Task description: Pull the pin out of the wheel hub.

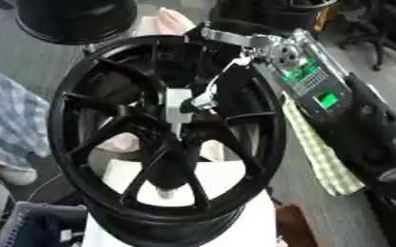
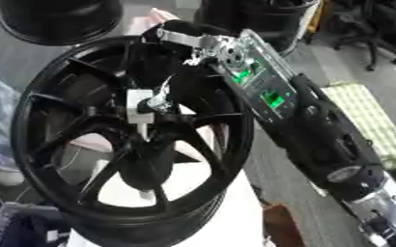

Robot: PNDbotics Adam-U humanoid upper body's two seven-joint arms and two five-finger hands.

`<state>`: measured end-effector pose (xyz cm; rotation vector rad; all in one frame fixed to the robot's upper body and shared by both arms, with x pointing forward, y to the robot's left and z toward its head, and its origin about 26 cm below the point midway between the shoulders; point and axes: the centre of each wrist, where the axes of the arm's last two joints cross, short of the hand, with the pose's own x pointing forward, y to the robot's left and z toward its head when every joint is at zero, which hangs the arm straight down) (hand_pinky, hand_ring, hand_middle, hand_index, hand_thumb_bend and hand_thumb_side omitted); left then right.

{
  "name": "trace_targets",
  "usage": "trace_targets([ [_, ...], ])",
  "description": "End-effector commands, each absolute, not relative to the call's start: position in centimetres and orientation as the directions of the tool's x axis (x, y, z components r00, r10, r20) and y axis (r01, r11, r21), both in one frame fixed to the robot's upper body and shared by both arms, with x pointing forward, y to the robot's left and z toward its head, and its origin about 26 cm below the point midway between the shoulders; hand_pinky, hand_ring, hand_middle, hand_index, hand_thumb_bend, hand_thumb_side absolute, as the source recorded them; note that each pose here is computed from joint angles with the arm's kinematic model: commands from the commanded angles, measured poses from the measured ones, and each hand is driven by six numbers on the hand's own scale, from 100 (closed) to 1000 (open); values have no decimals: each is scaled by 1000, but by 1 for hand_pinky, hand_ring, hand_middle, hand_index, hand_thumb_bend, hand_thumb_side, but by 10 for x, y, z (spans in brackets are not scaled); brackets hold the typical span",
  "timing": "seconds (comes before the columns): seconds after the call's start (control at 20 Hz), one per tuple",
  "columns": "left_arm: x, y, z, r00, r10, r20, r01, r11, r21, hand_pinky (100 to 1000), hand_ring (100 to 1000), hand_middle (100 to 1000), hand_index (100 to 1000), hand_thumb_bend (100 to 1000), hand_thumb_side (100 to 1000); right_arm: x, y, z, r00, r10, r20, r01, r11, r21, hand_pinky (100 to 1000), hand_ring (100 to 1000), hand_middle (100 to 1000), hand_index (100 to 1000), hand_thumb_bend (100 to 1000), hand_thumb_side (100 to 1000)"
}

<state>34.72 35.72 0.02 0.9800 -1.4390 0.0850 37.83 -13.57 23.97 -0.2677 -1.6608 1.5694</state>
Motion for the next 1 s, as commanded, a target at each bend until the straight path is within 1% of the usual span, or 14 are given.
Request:
trace_targets([
  [0.05,352,362,14,172,-517,839,-608,614,503,777,760,578,774,100,825,379,-136,243,-645,655,393,-354,199,-914,657,755,592,744,622,248],
  [0.75,353,361,15,170,-515,840,-610,614,500,777,760,577,772,100,820,383,-136,229,-624,673,398,-374,190,-908,652,747,563,721,609,235],
  [1.0,354,361,16,170,-513,841,-612,614,498,777,760,576,771,100,820,384,-137,227,-613,674,412,-378,207,-902,635,730,534,698,594,214],
])
